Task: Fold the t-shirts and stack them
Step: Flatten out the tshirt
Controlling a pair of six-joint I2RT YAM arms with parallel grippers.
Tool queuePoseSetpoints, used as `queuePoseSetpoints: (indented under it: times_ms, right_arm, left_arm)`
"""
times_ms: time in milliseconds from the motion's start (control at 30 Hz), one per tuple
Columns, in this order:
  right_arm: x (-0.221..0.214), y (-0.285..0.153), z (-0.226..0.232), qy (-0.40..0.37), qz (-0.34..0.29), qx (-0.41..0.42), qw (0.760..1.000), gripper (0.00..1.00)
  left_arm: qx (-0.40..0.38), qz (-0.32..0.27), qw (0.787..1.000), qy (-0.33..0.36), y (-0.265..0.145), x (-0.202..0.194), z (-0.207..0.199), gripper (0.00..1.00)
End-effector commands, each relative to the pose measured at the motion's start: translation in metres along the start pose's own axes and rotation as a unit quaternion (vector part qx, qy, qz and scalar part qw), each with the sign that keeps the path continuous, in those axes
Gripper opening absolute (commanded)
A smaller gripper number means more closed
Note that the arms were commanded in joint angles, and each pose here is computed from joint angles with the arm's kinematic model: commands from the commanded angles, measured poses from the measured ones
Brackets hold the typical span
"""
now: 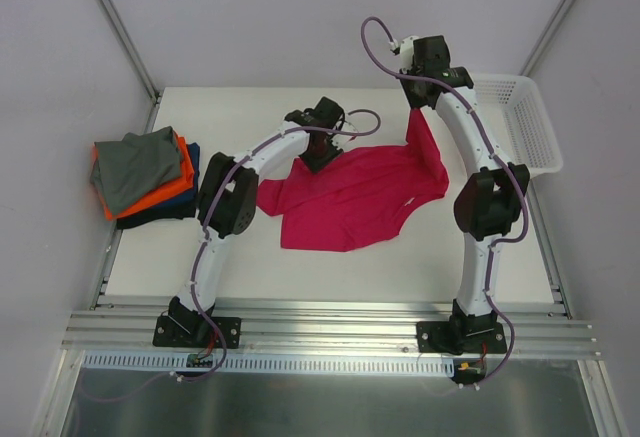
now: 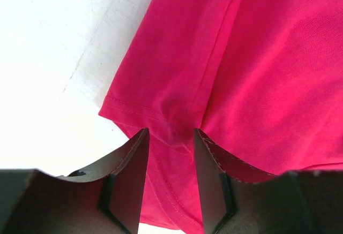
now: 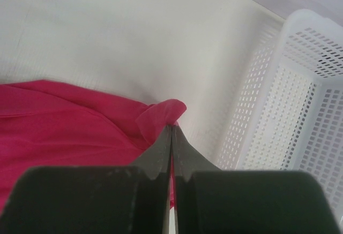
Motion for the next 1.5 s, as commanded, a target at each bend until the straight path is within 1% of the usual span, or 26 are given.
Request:
queuePoseSetpoints:
  times_ms: [0,233,500,800,967,1033,1067,1233,1333,1400,1467]
  right_arm:
    - [0.025,-0.015,-0.013,0.008,-0.039,-0.022,0.999,0.00]
    - [0.025,-0.011,-0.011,0.009,-0.038,-0.019,0.999,0.00]
    - [0.024,-0.008,-0.011,0.010,-0.036,-0.019,0.999,0.00]
    - [0.023,-0.009,-0.013,0.010,-0.036,-0.022,0.999,0.00]
    - [0.021,-0.008,-0.014,0.013,-0.034,-0.021,0.999,0.00]
    - [0.021,-0.007,-0.014,0.014,-0.034,-0.021,0.999,0.00]
    - [0.022,-0.007,-0.014,0.014,-0.035,-0.021,0.999,0.00]
    - [0.023,-0.008,-0.014,0.015,-0.036,-0.021,0.999,0.01]
    - [0.022,-0.008,-0.014,0.015,-0.035,-0.022,0.999,0.00]
    - [0.023,-0.009,-0.015,0.015,-0.036,-0.022,0.999,0.00]
    - [0.023,-0.009,-0.015,0.016,-0.037,-0.023,0.999,0.00]
  left_arm:
    - [0.007,-0.007,1.000,0.011,-0.011,0.009,0.002,0.37]
    - [-0.014,0.017,1.000,0.008,-0.004,-0.006,-0.007,0.38]
    - [-0.038,0.034,0.999,-0.003,-0.005,-0.015,-0.018,0.38]
    - [-0.057,0.055,0.997,-0.005,0.006,-0.027,-0.028,0.38]
    - [-0.057,0.051,0.997,-0.008,0.004,-0.023,-0.029,0.36]
    - [-0.055,0.050,0.997,-0.009,0.004,-0.023,-0.027,0.32]
    - [-0.056,0.050,0.997,-0.009,0.003,-0.023,-0.027,0.31]
    - [-0.045,0.042,0.998,-0.010,-0.002,-0.016,-0.023,0.32]
    - [-0.043,0.035,0.998,-0.009,-0.003,-0.011,-0.020,0.30]
    - [-0.042,0.031,0.999,-0.006,-0.003,-0.008,-0.019,0.19]
    - [-0.030,0.029,0.999,-0.005,-0.003,-0.007,-0.014,0.12]
Point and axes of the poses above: each gripper's point midway between its finger pads, its own y axis out along the fingers, its own z axis along the line the jaws close on, x = y × z, the point moved 2 cm from there along -y, back along the fingers, and after that the axes turned 9 degrees about -y, right-handed, at the moved point
